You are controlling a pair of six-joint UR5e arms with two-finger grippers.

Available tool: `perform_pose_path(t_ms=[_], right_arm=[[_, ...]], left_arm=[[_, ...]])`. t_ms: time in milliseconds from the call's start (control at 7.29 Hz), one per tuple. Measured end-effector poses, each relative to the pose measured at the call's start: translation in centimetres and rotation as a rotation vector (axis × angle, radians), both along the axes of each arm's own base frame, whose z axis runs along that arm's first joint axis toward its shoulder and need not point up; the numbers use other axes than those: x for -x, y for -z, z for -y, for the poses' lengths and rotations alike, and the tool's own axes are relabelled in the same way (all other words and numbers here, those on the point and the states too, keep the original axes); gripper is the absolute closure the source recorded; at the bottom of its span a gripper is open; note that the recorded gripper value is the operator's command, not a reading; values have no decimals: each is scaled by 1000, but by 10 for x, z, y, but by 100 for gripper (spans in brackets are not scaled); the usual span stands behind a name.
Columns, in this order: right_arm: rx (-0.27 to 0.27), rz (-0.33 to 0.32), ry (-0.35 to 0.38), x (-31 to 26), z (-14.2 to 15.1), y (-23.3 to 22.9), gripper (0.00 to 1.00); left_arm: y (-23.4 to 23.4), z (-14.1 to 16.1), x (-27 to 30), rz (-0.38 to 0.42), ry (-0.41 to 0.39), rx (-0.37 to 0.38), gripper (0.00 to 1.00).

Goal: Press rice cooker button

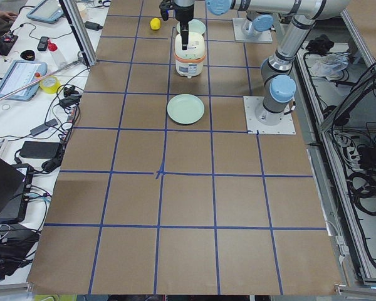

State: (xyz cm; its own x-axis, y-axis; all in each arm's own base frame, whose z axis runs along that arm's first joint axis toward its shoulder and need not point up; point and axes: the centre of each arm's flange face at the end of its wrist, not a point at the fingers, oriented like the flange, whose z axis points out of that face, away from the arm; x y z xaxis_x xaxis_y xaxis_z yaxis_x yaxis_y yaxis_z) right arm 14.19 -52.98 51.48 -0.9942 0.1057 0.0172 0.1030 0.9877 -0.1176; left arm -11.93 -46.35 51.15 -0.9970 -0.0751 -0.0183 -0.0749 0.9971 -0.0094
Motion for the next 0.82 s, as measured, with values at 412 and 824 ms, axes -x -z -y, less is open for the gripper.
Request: perform_pose_path(t_ms=[412, 824], right_arm=[[-27, 11, -32, -23, -7, 12, 72], [-82, 13, -3, -76, -30, 48, 87]], left_arm=[[0, 0, 0, 0, 0, 0, 0], [0, 0, 0, 0, 0, 0, 0]])
